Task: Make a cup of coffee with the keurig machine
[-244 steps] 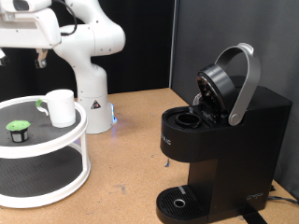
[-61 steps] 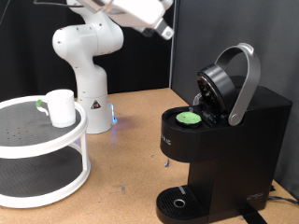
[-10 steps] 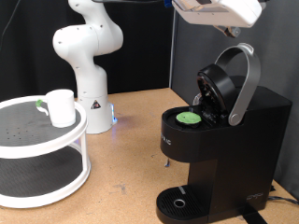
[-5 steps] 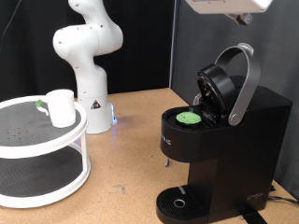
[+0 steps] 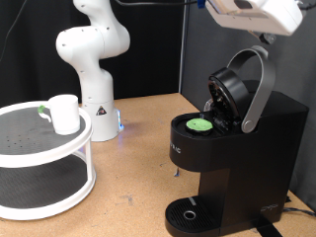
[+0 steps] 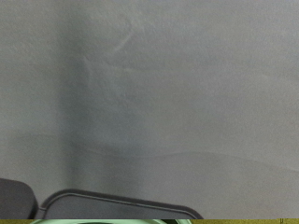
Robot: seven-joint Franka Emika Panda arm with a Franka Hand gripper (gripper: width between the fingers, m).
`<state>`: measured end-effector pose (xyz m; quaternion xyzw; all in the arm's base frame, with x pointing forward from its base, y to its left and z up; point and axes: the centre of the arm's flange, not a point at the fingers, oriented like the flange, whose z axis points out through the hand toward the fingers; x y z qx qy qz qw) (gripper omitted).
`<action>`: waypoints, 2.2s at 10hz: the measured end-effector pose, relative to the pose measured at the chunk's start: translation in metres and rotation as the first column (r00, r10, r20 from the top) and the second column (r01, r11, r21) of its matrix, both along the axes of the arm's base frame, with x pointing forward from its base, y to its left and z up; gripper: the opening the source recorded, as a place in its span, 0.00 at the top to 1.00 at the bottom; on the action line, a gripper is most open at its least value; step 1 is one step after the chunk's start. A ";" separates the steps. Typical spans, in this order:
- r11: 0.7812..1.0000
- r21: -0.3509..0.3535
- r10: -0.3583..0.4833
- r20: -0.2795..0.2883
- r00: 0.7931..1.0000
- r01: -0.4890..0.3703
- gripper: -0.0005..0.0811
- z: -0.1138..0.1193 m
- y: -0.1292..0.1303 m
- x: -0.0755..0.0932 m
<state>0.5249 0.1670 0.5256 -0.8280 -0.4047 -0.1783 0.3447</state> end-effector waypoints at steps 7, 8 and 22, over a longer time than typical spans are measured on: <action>0.999 -0.017 0.038 -0.008 0.999 -0.038 0.99 -0.019 0.012 0.000; 0.998 -0.021 0.051 -0.019 0.999 -0.052 0.99 -0.020 0.008 -0.003; 0.996 -0.085 -0.038 -0.025 0.999 0.035 0.99 -0.046 -0.089 -0.003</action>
